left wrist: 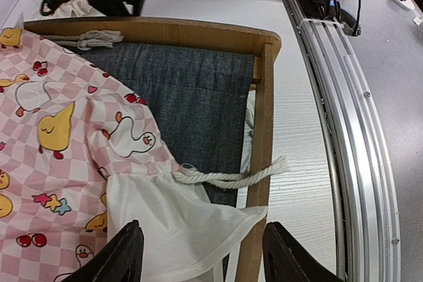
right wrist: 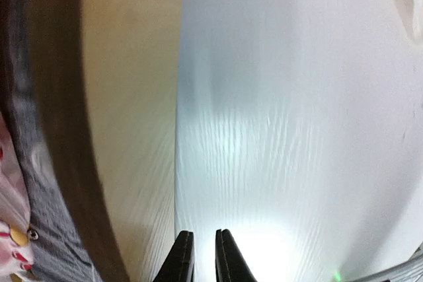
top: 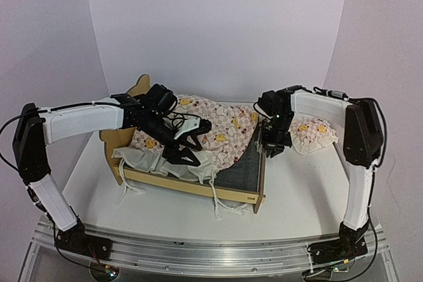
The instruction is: Set up the pet bed
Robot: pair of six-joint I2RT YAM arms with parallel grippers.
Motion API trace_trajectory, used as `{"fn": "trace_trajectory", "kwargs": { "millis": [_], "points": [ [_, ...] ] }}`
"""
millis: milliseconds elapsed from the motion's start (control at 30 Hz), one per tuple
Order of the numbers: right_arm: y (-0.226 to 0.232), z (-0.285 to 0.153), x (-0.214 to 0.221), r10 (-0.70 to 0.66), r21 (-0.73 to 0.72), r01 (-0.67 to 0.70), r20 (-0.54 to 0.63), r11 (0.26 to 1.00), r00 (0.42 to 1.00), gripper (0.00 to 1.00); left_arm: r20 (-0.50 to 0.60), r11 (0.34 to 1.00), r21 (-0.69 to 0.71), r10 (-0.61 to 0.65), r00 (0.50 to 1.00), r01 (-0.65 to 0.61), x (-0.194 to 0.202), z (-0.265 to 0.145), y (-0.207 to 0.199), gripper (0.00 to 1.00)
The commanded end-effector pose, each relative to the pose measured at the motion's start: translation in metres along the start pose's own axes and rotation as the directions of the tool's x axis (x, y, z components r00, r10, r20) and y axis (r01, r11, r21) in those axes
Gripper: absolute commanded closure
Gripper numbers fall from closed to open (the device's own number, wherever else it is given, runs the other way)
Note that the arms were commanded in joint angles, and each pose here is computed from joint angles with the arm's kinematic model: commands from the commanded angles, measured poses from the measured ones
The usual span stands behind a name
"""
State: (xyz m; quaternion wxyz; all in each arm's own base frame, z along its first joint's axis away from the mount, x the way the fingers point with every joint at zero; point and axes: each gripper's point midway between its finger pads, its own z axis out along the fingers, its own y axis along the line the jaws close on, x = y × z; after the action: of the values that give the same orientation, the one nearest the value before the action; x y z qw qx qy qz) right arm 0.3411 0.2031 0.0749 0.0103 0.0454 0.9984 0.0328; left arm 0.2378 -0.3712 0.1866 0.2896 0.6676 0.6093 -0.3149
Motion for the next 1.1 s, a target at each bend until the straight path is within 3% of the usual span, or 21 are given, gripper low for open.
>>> {"fn": "trace_trajectory", "kwargs": {
  "millis": [0, 167, 300, 500, 567, 700, 867, 967, 1067],
  "points": [
    [0.037, 0.003, -0.076, -0.013, -0.126, 0.028, 0.120, 0.992, 0.993, 0.88, 0.013, 0.996, -0.084, 0.035, 0.999, -0.034, -0.004, -0.013, 0.015, 0.37],
    [0.045, -0.007, -0.115, -0.006, -0.159, 0.034, 0.175, 0.987, 0.985, 0.86, -0.010, 0.988, -0.142, 0.062, 0.998, -0.063, 0.010, -0.013, 0.033, 0.36],
    [0.024, -0.023, -0.101, -0.045, -0.098, 0.065, 0.187, 0.993, 0.981, 0.80, -0.081, 0.962, -0.203, 0.169, 0.982, -0.183, 0.019, -0.015, 0.051, 0.31],
    [-0.004, -0.085, -0.029, -0.111, -0.083, 0.135, 0.247, 0.987, 0.963, 0.67, -0.226, 0.896, -0.150, 0.380, 0.897, -0.417, 0.049, -0.004, 0.059, 0.28],
    [-0.002, -0.095, -0.002, -0.168, -0.048, 0.189, 0.282, 0.981, 0.945, 0.62, -0.238, 0.899, -0.138, 0.377, 0.895, -0.415, 0.054, 0.003, 0.063, 0.28],
    [0.044, -0.108, 0.056, -0.320, -0.052, 0.362, 0.365, 0.931, 0.875, 0.54, -0.234, 0.902, -0.107, 0.386, 0.893, -0.418, 0.061, 0.015, 0.066, 0.33],
    [0.085, -0.096, 0.125, -0.417, -0.104, 0.505, 0.435, 0.857, 0.798, 0.52, -0.243, 0.892, -0.086, 0.413, 0.878, -0.443, 0.070, 0.025, 0.068, 0.48],
    [0.103, -0.080, 0.160, -0.469, -0.145, 0.605, 0.501, 0.783, 0.727, 0.53, -0.219, 0.893, -0.067, 0.422, 0.880, -0.445, 0.070, 0.029, 0.063, 0.66],
    [0.110, -0.059, 0.184, -0.530, -0.129, 0.695, 0.553, 0.707, 0.642, 0.52, -0.167, 0.901, -0.043, 0.420, 0.892, -0.433, 0.059, 0.034, 0.055, 0.91]
  ]
}}
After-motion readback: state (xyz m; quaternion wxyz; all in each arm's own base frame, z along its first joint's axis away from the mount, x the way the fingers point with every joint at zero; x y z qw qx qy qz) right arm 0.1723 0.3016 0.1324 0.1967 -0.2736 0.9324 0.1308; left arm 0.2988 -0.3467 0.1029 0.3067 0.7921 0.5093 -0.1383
